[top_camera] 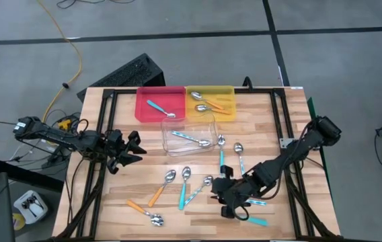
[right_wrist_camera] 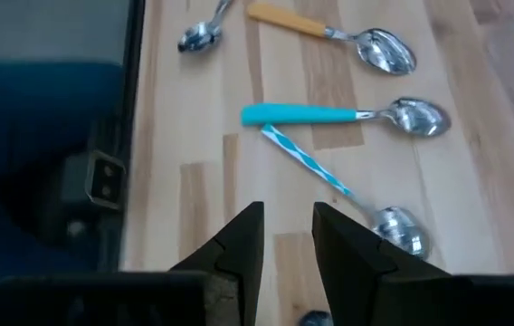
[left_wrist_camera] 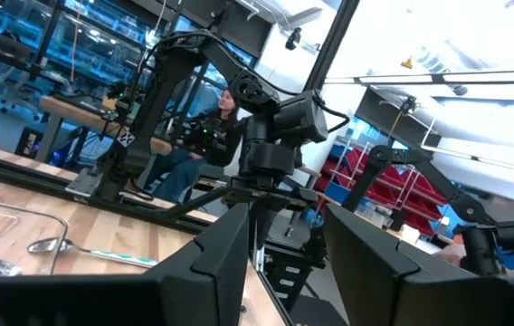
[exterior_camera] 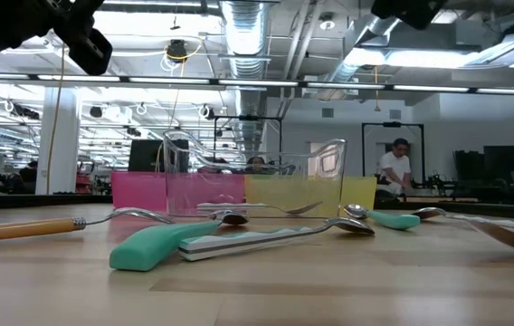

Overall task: Sort silverware by color (type)
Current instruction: Put the green patterned spoon into the transparent bin

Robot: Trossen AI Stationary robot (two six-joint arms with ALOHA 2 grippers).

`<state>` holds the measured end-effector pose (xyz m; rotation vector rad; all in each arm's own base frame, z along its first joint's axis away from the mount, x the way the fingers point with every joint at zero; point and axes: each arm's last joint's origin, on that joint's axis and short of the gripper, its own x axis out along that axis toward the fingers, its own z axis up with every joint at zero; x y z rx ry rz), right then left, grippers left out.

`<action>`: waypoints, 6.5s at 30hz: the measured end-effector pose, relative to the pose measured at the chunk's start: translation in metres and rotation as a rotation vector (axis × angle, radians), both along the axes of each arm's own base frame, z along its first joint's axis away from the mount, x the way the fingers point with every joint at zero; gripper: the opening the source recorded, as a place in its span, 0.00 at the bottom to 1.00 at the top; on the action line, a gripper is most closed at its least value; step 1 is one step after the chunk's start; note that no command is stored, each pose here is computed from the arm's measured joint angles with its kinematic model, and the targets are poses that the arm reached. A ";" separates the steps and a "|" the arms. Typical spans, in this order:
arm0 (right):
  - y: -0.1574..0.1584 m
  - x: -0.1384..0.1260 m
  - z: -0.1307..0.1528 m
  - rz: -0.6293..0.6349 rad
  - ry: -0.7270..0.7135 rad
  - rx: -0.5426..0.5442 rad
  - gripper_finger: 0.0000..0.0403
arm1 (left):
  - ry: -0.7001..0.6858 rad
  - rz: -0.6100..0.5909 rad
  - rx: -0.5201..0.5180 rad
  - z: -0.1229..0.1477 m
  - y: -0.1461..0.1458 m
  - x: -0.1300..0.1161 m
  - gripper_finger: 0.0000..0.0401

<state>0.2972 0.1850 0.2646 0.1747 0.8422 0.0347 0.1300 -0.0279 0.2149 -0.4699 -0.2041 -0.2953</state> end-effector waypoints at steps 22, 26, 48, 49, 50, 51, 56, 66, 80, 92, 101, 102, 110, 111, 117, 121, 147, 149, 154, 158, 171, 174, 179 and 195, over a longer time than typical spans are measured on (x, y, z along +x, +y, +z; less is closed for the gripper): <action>0.005 -0.016 -0.037 -0.227 0.311 0.027 0.30 | 0.043 0.034 0.023 -0.004 0.001 0.001 0.32; 0.004 -0.016 -0.026 -0.121 0.213 -0.069 0.30 | 0.048 0.085 0.011 -0.005 0.002 0.002 0.32; -0.053 -0.068 0.050 -0.036 -0.113 -0.385 0.30 | 0.017 0.166 -0.018 -0.001 0.005 0.000 0.32; -0.058 -0.070 0.050 -0.037 -0.149 -0.377 0.30 | 0.017 0.176 -0.021 -0.001 0.005 0.000 0.32; -0.062 -0.073 0.048 -0.040 -0.185 -0.360 0.30 | 0.017 0.181 -0.022 -0.001 0.005 0.000 0.32; -0.068 -0.076 0.047 -0.051 -0.217 -0.346 0.30 | 0.017 0.182 -0.022 -0.001 0.005 0.000 0.32; -0.091 -0.087 0.040 -0.114 -0.360 -0.223 0.30 | 0.015 0.182 -0.024 -0.001 0.005 0.000 0.32; -0.109 -0.099 0.028 -0.175 -0.413 -0.093 0.30 | 0.022 0.178 -0.044 -0.001 0.005 0.000 0.32; -0.111 -0.097 0.018 -0.114 -0.413 -0.178 0.30 | 0.046 0.213 -0.060 -0.003 0.007 0.001 0.32; -0.113 -0.096 0.019 -0.114 -0.416 -0.191 0.30 | 0.057 0.208 -0.076 -0.004 0.006 0.001 0.32; -0.113 -0.096 0.019 -0.115 -0.416 -0.190 0.30 | 0.060 0.208 -0.075 -0.004 0.006 0.001 0.32; -0.113 -0.096 0.019 -0.115 -0.416 -0.189 0.30 | 0.066 0.208 -0.073 -0.005 0.006 0.001 0.32; -0.113 -0.096 0.019 -0.116 -0.417 -0.188 0.30 | 0.103 0.217 -0.072 -0.008 0.007 0.002 0.32; -0.113 -0.096 0.019 -0.116 -0.417 -0.188 0.30 | 0.103 0.217 -0.077 -0.008 0.007 0.002 0.32; -0.113 -0.096 0.019 -0.116 -0.417 -0.189 0.30 | 0.104 0.214 -0.096 -0.008 0.007 0.002 0.32; -0.113 -0.096 0.019 -0.116 -0.417 -0.189 0.30 | 0.104 0.214 -0.097 -0.008 0.007 0.002 0.32; -0.111 -0.096 0.018 -0.067 -0.392 -0.088 0.30 | 0.098 0.208 -0.123 -0.007 0.007 0.002 0.32; -0.110 -0.095 0.015 -0.075 -0.373 -0.084 0.30 | 0.101 0.208 -0.122 -0.008 0.007 0.002 0.32; -0.109 -0.092 0.007 -0.071 -0.318 -0.106 0.30 | 0.106 0.208 -0.120 -0.008 0.007 0.002 0.32; -0.106 -0.085 -0.002 -0.066 -0.275 -0.126 0.30 | 0.105 0.211 -0.109 -0.008 0.007 0.002 0.32; -0.109 -0.076 -0.032 -0.308 -0.053 0.097 0.30 | 0.118 0.232 -0.111 -0.009 0.007 0.002 0.32; -0.112 -0.083 -0.038 -0.409 0.058 0.179 0.30 | 0.126 0.232 -0.110 -0.010 0.007 0.002 0.32; -0.116 -0.097 -0.048 -0.591 0.231 0.248 0.30 | 0.129 0.241 -0.106 -0.011 0.007 0.002 0.32; -0.125 -0.110 -0.054 -0.781 0.363 0.245 0.38 | 0.136 0.243 -0.101 -0.011 0.007 0.002 0.32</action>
